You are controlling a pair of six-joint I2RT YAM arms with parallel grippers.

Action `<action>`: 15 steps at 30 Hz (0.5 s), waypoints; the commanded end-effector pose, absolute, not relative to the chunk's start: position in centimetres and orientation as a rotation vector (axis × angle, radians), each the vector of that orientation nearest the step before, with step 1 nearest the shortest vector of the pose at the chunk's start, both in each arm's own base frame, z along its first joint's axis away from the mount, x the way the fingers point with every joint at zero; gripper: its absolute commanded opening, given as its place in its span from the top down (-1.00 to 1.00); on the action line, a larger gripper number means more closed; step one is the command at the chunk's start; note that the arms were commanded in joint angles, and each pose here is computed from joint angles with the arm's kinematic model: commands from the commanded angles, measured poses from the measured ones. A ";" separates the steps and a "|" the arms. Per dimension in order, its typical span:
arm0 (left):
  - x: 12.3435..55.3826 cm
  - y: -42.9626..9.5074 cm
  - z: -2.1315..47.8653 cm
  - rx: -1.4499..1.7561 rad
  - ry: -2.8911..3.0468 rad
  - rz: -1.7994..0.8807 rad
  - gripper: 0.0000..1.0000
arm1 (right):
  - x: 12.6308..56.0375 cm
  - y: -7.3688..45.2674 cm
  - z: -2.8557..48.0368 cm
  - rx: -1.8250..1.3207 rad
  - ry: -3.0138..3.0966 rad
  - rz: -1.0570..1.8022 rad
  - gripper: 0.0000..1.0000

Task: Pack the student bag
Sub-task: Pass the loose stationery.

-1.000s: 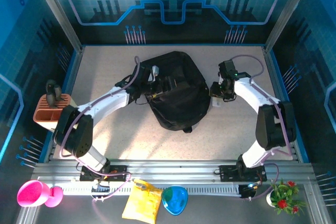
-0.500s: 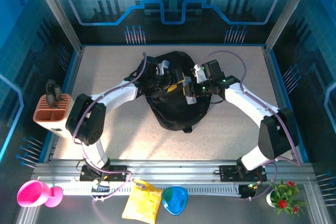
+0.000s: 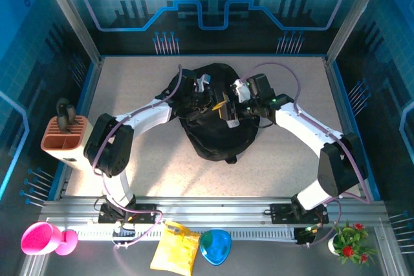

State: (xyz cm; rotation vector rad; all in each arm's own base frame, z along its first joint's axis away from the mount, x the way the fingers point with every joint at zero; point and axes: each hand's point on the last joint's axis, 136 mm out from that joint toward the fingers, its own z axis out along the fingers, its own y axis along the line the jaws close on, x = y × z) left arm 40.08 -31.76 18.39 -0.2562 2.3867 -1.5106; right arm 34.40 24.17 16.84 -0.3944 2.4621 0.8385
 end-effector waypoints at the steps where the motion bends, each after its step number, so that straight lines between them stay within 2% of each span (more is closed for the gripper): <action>1: 41.1 -30.8 21.7 -0.274 2.248 -1.592 0.71 | 35.0 23.7 19.5 -0.282 2.365 0.942 -0.58; 6: 41.9 -28.8 23.8 -0.321 2.092 -1.643 0.70 | 35.7 22.8 22.3 0.014 2.212 1.255 -0.71; 15: 43.1 -26.6 25.8 -0.408 1.909 -1.690 0.73 | 37.2 24.3 22.0 0.315 2.170 1.560 -0.63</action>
